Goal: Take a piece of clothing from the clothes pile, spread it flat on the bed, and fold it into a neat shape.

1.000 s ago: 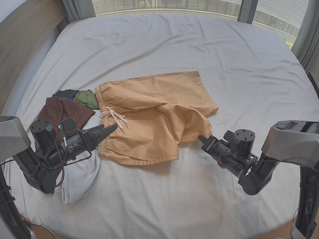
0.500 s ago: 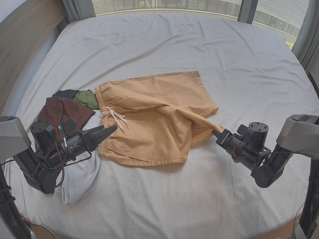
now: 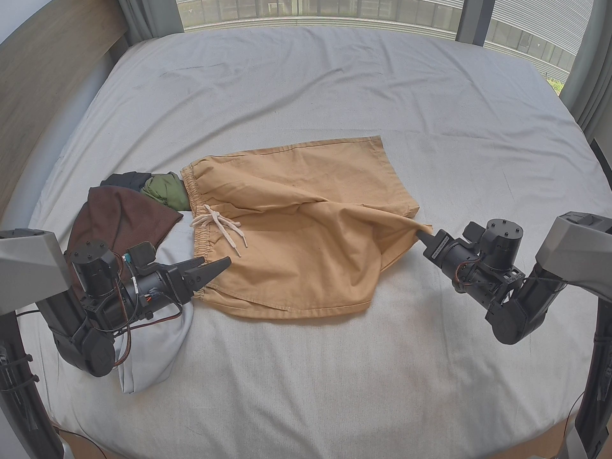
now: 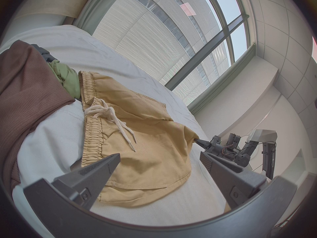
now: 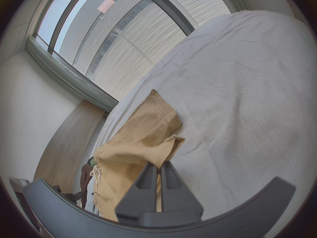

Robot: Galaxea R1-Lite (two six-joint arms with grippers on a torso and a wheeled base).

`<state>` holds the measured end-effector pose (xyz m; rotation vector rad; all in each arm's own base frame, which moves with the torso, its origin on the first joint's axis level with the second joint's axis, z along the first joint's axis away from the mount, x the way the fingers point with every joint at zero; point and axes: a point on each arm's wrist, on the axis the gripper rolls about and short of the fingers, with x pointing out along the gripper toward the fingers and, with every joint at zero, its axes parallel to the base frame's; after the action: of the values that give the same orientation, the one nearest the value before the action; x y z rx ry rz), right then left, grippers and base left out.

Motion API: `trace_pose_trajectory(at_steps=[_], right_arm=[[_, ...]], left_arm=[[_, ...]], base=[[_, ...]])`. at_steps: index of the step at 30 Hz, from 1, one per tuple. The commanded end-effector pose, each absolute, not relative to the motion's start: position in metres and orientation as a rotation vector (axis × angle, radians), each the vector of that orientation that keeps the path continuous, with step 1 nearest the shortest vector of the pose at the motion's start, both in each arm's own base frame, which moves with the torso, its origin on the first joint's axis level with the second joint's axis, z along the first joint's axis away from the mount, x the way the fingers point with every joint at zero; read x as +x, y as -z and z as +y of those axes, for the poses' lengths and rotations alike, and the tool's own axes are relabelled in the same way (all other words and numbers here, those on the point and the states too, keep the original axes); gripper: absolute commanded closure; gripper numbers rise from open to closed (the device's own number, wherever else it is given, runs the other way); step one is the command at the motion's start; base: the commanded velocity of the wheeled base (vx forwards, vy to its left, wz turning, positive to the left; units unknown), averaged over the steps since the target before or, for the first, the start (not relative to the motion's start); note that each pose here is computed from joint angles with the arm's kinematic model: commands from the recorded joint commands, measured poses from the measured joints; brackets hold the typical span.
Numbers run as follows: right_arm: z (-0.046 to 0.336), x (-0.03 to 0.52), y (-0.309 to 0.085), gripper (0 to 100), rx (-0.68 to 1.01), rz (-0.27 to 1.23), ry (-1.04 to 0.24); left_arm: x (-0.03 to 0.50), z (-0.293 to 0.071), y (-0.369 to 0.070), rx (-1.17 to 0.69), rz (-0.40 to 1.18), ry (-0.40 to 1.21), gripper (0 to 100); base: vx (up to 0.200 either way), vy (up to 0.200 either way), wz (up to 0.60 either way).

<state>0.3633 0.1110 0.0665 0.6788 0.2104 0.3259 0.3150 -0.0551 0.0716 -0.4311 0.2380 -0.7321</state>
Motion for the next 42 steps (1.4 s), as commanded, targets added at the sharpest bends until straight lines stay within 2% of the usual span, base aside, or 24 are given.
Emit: trace_pose_trajectory(at_steps=[1,10,18,29,30,34,42], right_arm=[[0.104,0.375,-0.066,100,0.674,0.192,-0.308],[0.092,0.394,-0.067,100,0.641,0.157,-0.309],[0.094,0.412,-0.050,100,0.624,0.133,-0.355],[0.089,0.414,-0.047,100,0.621,0.085,-0.359],[0.089,0.414,-0.047,0,0.620,0.080,-0.361],[0.091,0.409,-0.051,0,0.618,0.064,-0.372],[0.105,0.391,-0.037,0,0.614,0.143,-0.422]], left_arm=[[0.316,-0.055,-0.070,-0.433,0.243,0.730,0],[0.316,-0.055,-0.068,-0.433,0.247,0.729,0],[0.315,-0.055,-0.070,-0.432,0.245,0.730,0],[0.316,-0.055,-0.069,-0.432,0.244,0.730,0],[0.316,-0.055,-0.070,-0.431,0.242,0.730,0],[0.315,-0.055,-0.071,-0.431,0.239,0.729,0],[0.314,-0.055,-0.071,-0.431,0.241,0.731,0]], base=[[0.000,0.000,0.00],[0.000,0.000,0.00],[0.000,0.000,0.00],[0.000,0.000,0.00],[0.000,0.000,0.00],[0.000,0.000,0.00],[0.000,0.000,0.00]])
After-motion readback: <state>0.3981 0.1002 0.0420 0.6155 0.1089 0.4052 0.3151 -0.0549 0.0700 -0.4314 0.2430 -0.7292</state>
